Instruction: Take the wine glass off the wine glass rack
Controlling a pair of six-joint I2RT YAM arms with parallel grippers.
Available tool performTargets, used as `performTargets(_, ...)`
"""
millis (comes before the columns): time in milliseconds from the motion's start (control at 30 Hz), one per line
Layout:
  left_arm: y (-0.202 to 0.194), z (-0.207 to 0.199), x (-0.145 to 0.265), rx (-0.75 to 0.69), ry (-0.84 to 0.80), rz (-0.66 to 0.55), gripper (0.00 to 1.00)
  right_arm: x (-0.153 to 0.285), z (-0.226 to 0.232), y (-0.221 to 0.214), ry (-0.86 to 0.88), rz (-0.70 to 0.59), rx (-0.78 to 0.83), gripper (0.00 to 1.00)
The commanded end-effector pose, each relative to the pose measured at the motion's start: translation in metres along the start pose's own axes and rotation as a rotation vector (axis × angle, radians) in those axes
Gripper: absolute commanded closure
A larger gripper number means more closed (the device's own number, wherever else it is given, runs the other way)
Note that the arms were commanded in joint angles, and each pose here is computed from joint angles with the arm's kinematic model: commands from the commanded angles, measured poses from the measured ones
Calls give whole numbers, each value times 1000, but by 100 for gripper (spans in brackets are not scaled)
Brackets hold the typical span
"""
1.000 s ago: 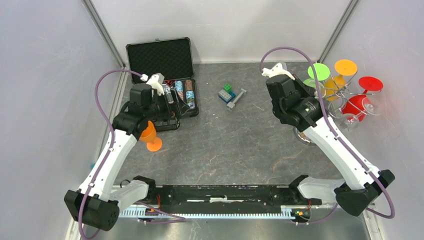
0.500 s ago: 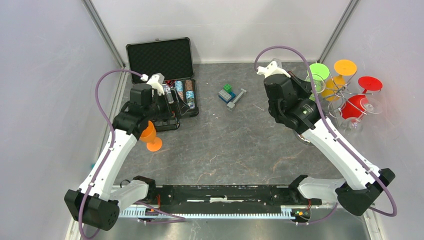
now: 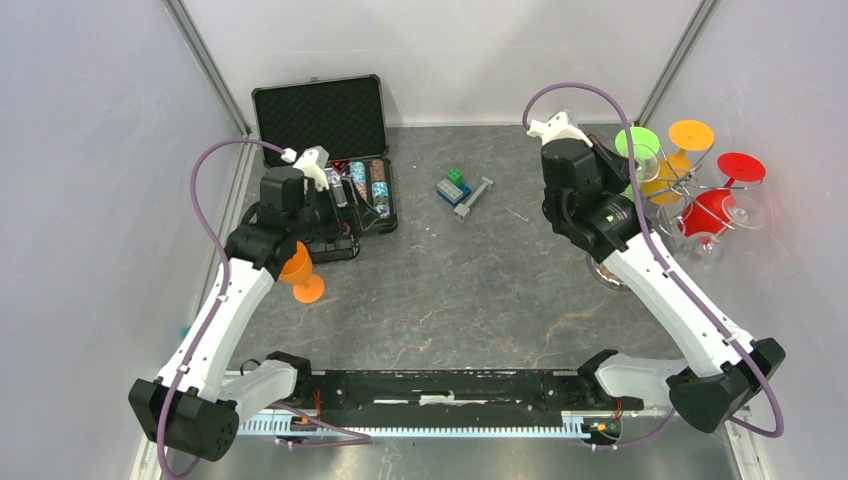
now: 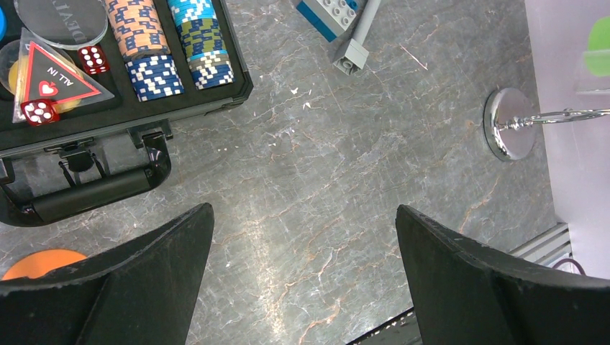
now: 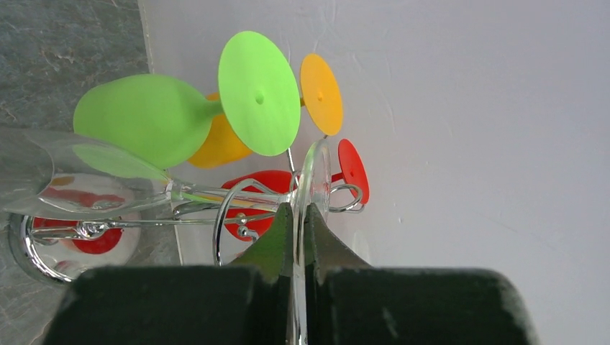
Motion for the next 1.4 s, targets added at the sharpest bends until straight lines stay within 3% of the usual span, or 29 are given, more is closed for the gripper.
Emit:
performTargets(0,5,-6,4,9,-26,-25,0,-2,-5,-11,-44,31,-71,100)
performTargets(400,9,-10,11,-5,-51,-64,0,4,-12,-36,-7,52,-55,100)
performTargets(500,15,-21,20,-29,-149,-166,0,6,-13,-42,10,53,-37,100)
performTargets(633,21,-23,33,-36,-148,-268,0,10,-14,-49,50,23,-38,100)
performTargets(1000,27,-34,51,-87,-244,-392,0,42,3,-36,292,-258,-18,100)
performTargets(1367,28,-44,48,-67,-329,-374,0,67,-14,-16,479,-503,-148,100)
Point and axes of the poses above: each gripper's point midway between its finger pads, its own x axis back along the fingers, its own z axis along the line the jaws close on, y = z × x, the point moved 6 cm from there along x, back along the fingers, and after that the axes turned 2 degrees about x, right-handed, at the moved point
